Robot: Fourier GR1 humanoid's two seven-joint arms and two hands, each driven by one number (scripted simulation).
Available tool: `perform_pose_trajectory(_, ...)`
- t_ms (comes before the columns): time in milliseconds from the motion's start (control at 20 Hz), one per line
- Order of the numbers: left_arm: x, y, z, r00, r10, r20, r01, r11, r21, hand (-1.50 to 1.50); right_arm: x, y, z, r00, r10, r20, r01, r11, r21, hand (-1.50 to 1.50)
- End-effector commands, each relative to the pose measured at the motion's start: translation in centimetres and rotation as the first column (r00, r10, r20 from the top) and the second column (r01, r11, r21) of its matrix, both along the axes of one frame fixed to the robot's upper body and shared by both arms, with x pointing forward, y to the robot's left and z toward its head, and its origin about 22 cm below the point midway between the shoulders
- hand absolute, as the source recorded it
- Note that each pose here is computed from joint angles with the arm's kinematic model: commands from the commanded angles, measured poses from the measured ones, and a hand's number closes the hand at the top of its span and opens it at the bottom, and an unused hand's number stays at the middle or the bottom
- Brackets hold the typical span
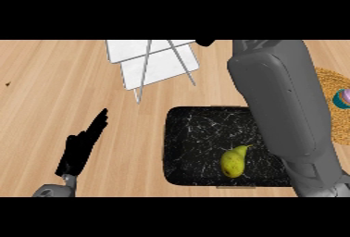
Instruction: Pick the lemon from the tray and place it in the tiered shelf
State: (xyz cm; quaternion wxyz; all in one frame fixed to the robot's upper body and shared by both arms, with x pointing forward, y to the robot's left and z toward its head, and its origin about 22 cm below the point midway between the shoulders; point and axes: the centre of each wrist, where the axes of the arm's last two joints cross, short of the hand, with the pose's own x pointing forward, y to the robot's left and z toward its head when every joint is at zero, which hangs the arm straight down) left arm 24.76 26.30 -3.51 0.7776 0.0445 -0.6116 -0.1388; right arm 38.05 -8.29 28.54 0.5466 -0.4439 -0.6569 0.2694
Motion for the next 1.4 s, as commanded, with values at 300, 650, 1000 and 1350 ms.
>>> perform_pose_trajectory(300, -0.5, -0.9, -0.7, 1.0, -0.027, 0.014, 0.027, 1.0, -0.005, 0.0, 6.9, -0.7, -0.3, 0.999, 0.024, -0.026, -0.026, 0.998, -0.055, 1.5)
perform_pose_trajectory(650, 0.7, -1.9, 0.5, 0.998, -0.058, 0.026, 0.058, 0.998, -0.001, 0.0, 8.2, 1.6, -2.9, 0.994, 0.063, -0.094, -0.07, 0.995, -0.072, 1.5)
perform_pose_trajectory(1000, 0.7, -2.5, 0.2, 0.996, -0.088, 0.028, 0.088, 0.996, 0.003, 0.0, 8.4, 3.5, -4.9, 0.967, 0.136, -0.215, -0.135, 0.991, 0.021, 1.5)
perform_pose_trajectory(1350, 1.9, -2.8, 1.3, 0.996, -0.081, 0.038, 0.08, 0.997, 0.007, 0.0, 8.8, 1.7, -7.6, 0.941, 0.26, -0.214, -0.065, 0.765, 0.641, -1.5)
